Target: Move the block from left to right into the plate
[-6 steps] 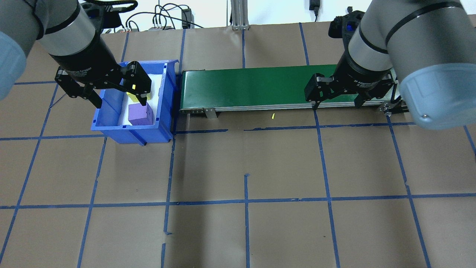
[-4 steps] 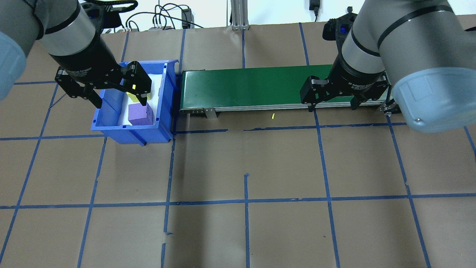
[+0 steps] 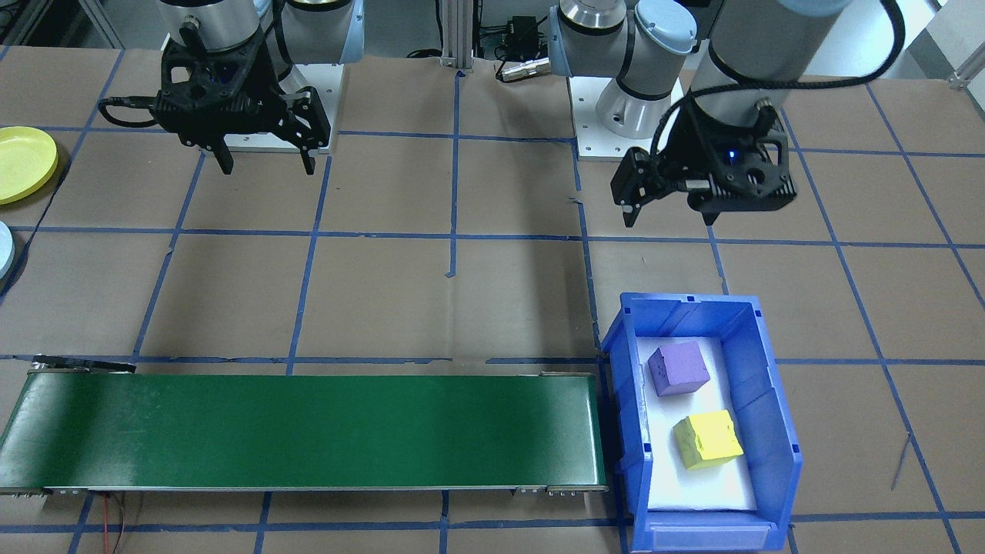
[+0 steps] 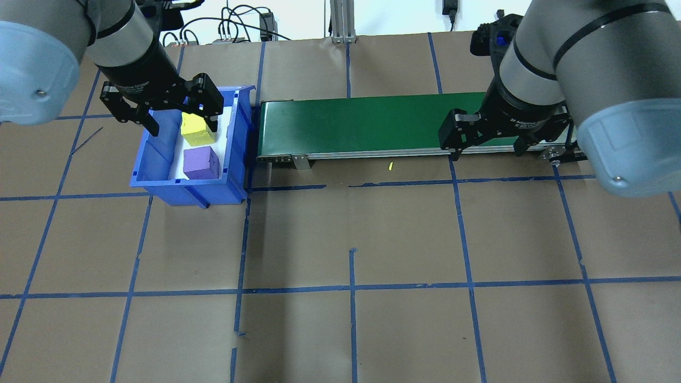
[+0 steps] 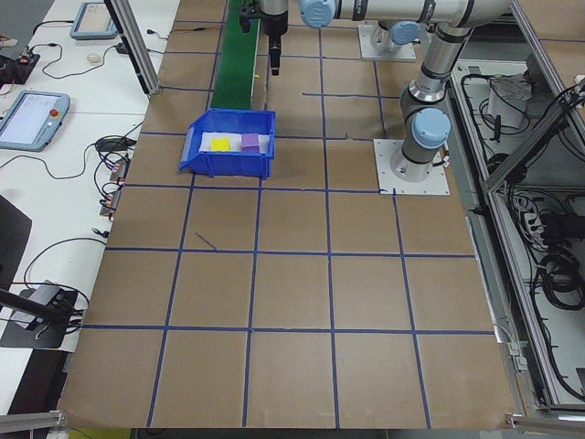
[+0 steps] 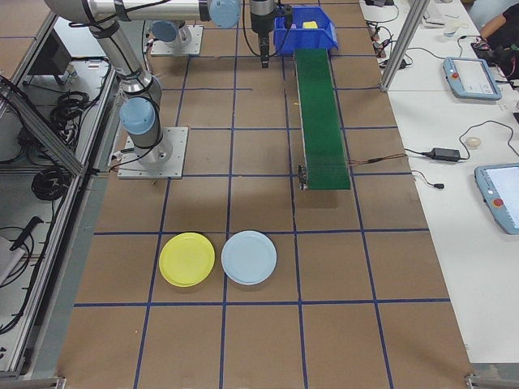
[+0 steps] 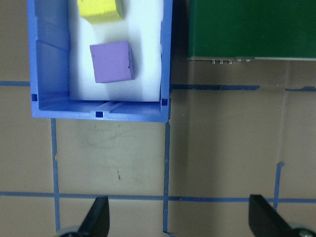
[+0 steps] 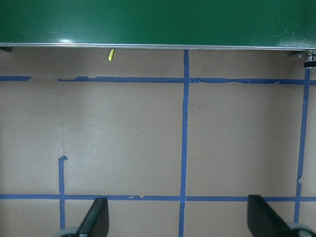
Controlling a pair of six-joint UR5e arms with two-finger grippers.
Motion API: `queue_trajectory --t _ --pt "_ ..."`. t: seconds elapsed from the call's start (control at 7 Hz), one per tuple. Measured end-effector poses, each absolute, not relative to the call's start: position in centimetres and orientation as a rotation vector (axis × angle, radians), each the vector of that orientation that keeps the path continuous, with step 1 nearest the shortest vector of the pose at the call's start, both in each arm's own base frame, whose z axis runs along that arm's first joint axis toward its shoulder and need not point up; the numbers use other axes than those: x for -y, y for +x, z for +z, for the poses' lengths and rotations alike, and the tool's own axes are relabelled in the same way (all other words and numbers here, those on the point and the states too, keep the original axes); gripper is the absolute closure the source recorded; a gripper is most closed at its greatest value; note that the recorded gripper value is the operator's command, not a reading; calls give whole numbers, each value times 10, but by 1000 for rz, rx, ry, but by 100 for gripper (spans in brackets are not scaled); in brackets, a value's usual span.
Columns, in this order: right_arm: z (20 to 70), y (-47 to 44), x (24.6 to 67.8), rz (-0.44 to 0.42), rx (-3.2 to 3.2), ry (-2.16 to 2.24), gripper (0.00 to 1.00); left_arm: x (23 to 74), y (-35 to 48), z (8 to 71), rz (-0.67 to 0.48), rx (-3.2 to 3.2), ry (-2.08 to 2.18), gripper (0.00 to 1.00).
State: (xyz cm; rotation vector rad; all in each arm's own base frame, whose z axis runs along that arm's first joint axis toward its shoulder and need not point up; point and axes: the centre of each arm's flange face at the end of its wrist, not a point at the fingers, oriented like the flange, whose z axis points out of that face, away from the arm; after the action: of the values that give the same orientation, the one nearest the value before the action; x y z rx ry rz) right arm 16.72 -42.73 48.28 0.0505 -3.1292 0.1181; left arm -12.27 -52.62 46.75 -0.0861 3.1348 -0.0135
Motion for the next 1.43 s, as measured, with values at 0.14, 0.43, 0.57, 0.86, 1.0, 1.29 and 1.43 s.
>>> queue_trajectory --t 0.14,0.43,0.57,0.86,1.0,1.29,1.43 --pt "490 166 419 123 3128 68 0 560 -98 440 -2 -3136 -109 0" --pt "493 165 414 122 3126 87 0 603 -58 380 30 -3138 -112 0" --pt "492 165 415 119 3125 91 0 615 -50 354 52 -3138 -118 0" --pt "481 166 421 96 3124 94 0 625 -38 315 111 -3138 -118 0" --pt "473 164 425 75 3122 88 0 625 -35 295 149 -3140 -122 0" --pt "464 158 428 45 3114 76 0 618 -35 258 210 -3142 -127 11" --pt "462 153 429 39 3103 72 0 615 -35 241 232 -3141 -130 55"
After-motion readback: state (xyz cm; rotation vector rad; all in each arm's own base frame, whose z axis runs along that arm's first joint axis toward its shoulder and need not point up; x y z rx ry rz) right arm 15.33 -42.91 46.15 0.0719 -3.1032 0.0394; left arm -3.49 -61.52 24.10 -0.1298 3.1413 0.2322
